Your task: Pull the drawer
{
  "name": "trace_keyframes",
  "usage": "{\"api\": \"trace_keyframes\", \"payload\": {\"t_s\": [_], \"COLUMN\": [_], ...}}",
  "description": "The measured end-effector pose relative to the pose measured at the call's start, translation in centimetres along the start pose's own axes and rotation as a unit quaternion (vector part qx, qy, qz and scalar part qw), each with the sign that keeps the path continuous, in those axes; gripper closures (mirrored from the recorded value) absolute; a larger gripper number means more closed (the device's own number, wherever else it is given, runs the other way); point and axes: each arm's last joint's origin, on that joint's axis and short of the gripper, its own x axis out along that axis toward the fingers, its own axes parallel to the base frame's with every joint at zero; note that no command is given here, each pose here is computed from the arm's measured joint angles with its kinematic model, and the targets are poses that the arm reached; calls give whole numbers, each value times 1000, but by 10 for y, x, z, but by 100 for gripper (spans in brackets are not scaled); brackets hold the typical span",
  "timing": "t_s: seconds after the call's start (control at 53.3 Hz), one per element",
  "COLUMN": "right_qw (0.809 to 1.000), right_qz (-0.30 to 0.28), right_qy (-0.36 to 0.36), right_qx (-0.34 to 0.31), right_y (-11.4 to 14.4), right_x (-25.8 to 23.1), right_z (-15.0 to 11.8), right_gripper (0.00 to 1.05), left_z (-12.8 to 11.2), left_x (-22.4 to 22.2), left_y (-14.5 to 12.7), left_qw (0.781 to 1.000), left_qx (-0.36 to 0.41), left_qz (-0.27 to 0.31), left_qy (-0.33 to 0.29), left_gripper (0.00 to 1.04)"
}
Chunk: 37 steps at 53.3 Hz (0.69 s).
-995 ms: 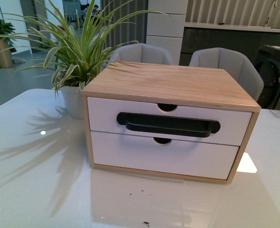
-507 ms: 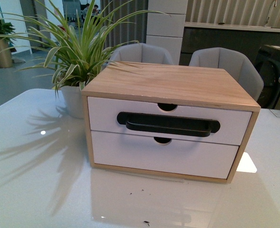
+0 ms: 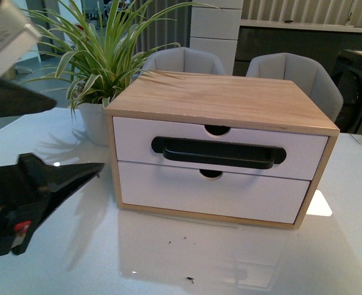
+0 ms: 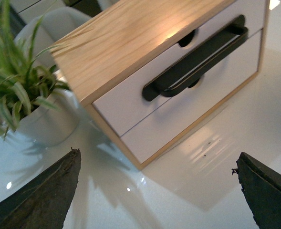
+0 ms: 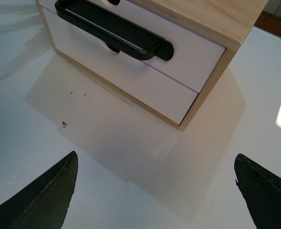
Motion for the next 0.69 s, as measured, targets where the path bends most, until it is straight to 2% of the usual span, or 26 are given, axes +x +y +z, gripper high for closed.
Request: {"api": "trace_keyframes", "payload": {"t_s": [0.319,0.601,0.694], "right_qw": [995,985,981], "right_qz": [50,104,119], "right_qy": [30,53,57], "right_qx": [-82,-129,-146], "right_y": [-11,-9,-8], "right_x": [38,66,79], "right_z": [31,44,49], "right_gripper": [9,9,9], "left_z": [32,33,33], "left_x": [66,107,120], "left_y": [7,10,14], "left_qw": [984,960,954], "left_qx": [92,130,147], "left_qz": [-153,-238,-247], "left_qy": [15,71,84], "left_gripper": [7,7,7]}}
